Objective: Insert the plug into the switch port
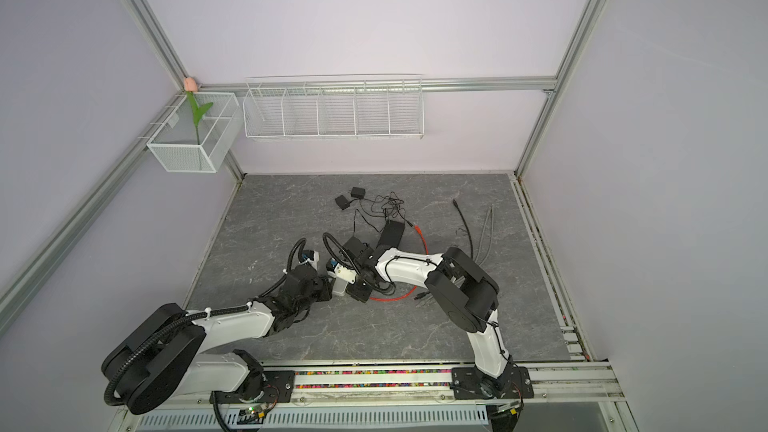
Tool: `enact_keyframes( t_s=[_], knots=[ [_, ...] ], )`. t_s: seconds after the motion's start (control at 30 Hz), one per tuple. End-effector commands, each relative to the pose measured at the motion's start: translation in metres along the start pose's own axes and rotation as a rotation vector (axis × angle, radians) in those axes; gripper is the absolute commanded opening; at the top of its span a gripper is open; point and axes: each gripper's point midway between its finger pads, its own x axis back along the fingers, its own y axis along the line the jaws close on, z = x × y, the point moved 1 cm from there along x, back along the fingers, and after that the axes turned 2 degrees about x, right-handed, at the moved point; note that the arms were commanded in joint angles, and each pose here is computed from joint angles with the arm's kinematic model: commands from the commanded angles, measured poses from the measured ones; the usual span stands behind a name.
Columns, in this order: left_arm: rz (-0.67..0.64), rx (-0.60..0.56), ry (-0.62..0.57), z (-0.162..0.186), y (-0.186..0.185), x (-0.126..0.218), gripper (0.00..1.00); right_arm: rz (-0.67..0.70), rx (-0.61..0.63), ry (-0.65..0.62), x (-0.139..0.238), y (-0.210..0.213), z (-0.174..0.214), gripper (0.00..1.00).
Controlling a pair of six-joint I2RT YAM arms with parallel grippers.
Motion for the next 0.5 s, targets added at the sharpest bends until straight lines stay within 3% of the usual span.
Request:
enact_keyframes(
  t_s=[0.0, 0.2, 0.47],
  knots=[
    [0.389, -0.08, 0.581, 0.118, -0.071, 0.046, 0.34, -0.104, 0.498, -0.913, 0.071, 0.085, -0.172, 0.06],
    [0.317, -0.058, 0.469, 0.087, -0.067, 0.054, 0.38, -0.07, 0.466, -0.767, 0.064, 0.09, -0.119, 0.06],
    [0.297, -0.052, 0.383, 0.066, -0.062, 0.065, 0.41, -0.049, 0.4, -0.637, 0.048, 0.095, -0.081, 0.07]
  ],
)
